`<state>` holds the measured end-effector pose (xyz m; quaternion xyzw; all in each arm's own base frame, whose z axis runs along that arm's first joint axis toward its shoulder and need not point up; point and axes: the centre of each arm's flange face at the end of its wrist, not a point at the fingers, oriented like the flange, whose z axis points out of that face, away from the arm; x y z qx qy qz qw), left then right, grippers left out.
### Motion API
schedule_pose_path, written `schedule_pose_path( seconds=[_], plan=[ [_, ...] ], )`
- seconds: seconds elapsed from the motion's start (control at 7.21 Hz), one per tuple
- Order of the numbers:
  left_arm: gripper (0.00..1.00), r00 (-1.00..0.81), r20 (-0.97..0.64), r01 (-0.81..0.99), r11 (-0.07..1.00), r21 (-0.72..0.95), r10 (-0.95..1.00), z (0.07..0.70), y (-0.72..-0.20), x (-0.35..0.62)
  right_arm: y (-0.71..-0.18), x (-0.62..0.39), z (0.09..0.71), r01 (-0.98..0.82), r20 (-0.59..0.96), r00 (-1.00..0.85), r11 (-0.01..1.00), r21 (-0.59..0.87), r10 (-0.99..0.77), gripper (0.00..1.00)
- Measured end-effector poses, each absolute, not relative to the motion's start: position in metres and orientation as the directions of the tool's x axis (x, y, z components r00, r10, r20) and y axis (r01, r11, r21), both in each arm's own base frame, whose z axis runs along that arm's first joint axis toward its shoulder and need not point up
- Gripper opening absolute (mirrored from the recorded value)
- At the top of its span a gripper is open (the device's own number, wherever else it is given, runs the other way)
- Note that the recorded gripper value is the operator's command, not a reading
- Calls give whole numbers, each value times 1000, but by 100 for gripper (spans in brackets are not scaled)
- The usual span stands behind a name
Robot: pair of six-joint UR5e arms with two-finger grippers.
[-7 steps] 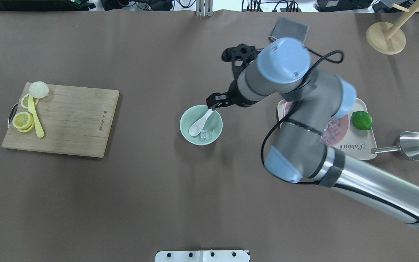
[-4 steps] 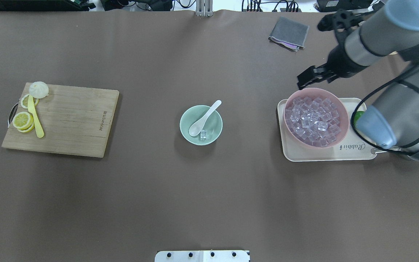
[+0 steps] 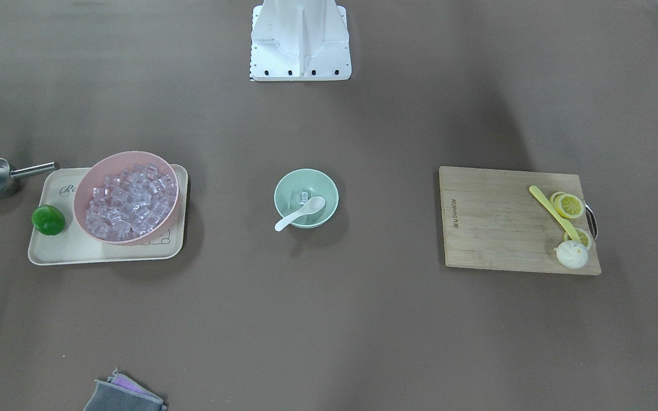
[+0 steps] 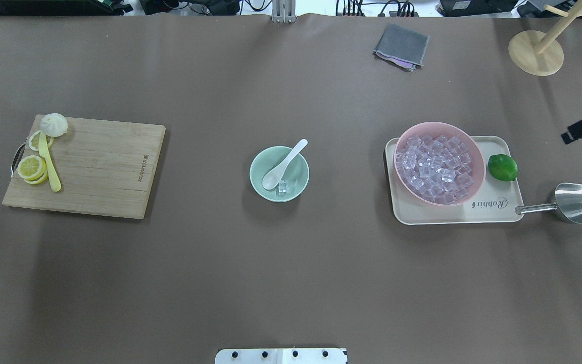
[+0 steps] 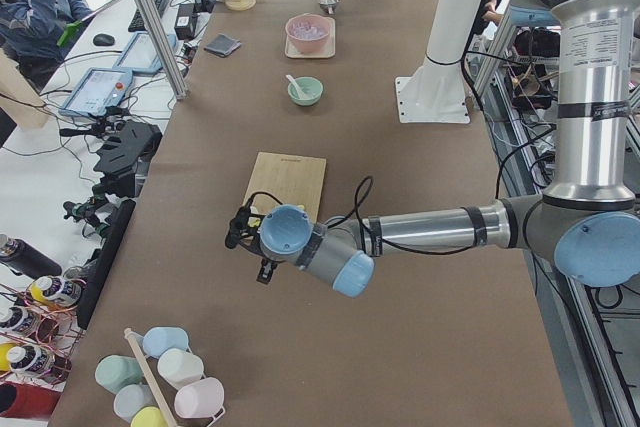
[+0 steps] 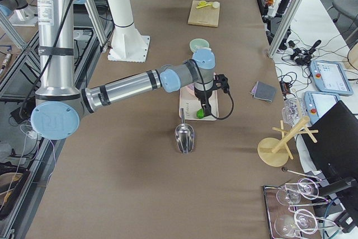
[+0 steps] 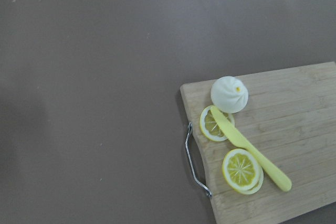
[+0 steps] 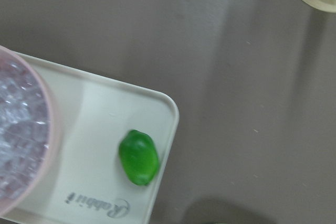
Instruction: Put spoon and ice into bowl
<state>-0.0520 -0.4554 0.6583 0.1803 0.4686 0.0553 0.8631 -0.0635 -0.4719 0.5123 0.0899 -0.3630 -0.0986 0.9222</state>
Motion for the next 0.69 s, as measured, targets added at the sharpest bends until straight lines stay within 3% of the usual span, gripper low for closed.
schedule_pose_path(
  seconds=[0.69],
  plan=[
    [98,777,-620,96,950,296,114,712,-422,-77,-447,6,602,159,667,700,966,204,-256,100]
  ],
)
